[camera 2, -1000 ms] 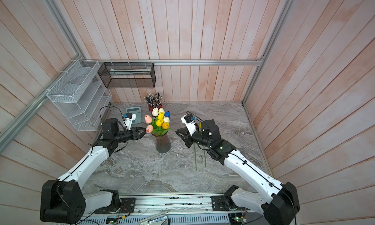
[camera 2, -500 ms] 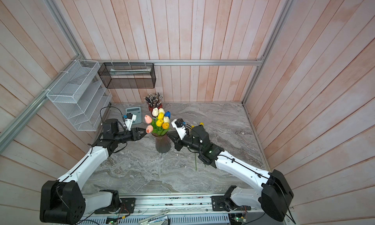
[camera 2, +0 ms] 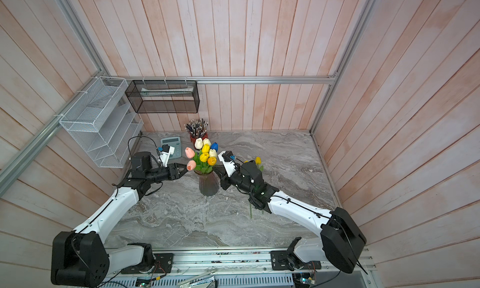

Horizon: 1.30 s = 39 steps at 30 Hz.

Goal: Pick out yellow flowers from the vase
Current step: Pick up the flower from the vase.

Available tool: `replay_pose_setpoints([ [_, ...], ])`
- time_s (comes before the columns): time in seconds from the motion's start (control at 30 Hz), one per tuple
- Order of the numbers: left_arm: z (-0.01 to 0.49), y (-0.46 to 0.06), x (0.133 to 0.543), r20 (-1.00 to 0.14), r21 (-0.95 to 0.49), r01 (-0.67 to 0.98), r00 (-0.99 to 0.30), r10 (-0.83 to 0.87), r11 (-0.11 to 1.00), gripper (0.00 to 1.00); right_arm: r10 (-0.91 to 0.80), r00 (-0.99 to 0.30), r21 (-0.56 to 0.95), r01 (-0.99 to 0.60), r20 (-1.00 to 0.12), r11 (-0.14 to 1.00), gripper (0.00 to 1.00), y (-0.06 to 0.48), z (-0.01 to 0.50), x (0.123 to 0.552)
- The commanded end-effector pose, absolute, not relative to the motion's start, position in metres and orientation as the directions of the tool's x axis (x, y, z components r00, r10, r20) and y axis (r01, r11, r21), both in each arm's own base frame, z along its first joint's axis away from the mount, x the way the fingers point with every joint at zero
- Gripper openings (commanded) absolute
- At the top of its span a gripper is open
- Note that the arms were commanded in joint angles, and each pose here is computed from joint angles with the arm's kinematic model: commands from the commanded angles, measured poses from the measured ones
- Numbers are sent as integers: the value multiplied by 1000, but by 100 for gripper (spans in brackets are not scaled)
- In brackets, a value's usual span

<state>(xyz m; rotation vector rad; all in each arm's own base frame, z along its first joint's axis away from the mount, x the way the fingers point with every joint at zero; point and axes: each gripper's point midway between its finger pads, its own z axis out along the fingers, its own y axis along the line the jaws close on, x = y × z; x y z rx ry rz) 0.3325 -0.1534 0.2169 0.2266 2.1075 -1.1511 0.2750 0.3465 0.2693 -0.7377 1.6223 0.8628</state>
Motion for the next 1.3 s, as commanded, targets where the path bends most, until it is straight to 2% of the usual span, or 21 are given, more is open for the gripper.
replay_pose_setpoints([
  [0.0,238,-156,333,-700,-645,520,-696,-160,560,49,9,-152,133,-831,-988,540,11,352,286,279],
  [1.0,227,-165,335,-662,-676,513,-738,-131,529,49,-44,-74,37,-828,-996,560,22,371,289,300],
  [1.27,227,-164,334,-664,-673,513,-737,-128,533,49,-53,-63,19,-802,-997,597,24,369,289,307],
])
